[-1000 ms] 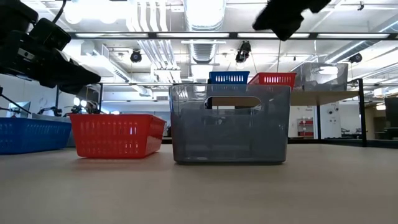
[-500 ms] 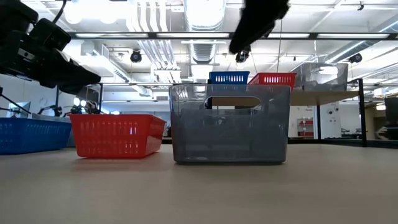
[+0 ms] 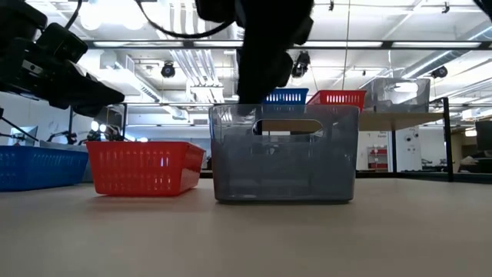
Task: Stack baskets on shelf by color
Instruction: Stack the right black bin on the other black bin on the shelf
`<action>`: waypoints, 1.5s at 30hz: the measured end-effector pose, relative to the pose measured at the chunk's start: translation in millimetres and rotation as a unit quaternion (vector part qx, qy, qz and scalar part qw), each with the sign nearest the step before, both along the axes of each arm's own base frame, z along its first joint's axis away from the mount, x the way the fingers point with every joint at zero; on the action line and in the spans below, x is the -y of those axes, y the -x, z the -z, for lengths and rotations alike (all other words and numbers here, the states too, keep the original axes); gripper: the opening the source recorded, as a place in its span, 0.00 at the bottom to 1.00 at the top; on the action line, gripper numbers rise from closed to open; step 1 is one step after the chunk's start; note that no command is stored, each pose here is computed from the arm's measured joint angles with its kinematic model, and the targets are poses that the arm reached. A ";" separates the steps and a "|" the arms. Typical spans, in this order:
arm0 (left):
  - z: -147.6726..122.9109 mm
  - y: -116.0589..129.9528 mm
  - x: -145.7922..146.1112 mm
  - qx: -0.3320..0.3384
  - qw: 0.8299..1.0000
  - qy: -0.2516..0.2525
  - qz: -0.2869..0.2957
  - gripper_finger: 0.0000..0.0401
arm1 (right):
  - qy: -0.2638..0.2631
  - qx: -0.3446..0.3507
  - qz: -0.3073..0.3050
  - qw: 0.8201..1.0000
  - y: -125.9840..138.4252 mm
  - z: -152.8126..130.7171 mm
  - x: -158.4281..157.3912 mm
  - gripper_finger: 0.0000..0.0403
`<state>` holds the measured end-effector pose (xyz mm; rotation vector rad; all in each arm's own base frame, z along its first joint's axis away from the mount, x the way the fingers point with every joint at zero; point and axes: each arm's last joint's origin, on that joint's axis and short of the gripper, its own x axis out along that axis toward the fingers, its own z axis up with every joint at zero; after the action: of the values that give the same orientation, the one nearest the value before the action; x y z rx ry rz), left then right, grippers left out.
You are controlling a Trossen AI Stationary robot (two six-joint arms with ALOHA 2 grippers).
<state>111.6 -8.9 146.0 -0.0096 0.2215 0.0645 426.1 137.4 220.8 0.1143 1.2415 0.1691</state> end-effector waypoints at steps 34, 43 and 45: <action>0.5 -0.2 0.0 -0.003 1.000 0.000 0.000 0.06 | 0.157 -0.061 0.435 0.885 187.0 -52.4 51.3 0.52; 0.5 -0.2 0.0 -0.003 1.000 0.000 0.000 0.06 | -0.001 -0.030 0.433 0.901 167.7 -0.9 109.9 0.50; 0.5 -0.2 0.0 -0.003 1.000 0.000 0.000 0.06 | -0.022 -0.034 0.429 0.903 162.3 12.2 114.6 0.53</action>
<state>111.8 -8.9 145.5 -0.0090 0.2267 0.0647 263.8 22.7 208.6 0.6959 1.1542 -0.5789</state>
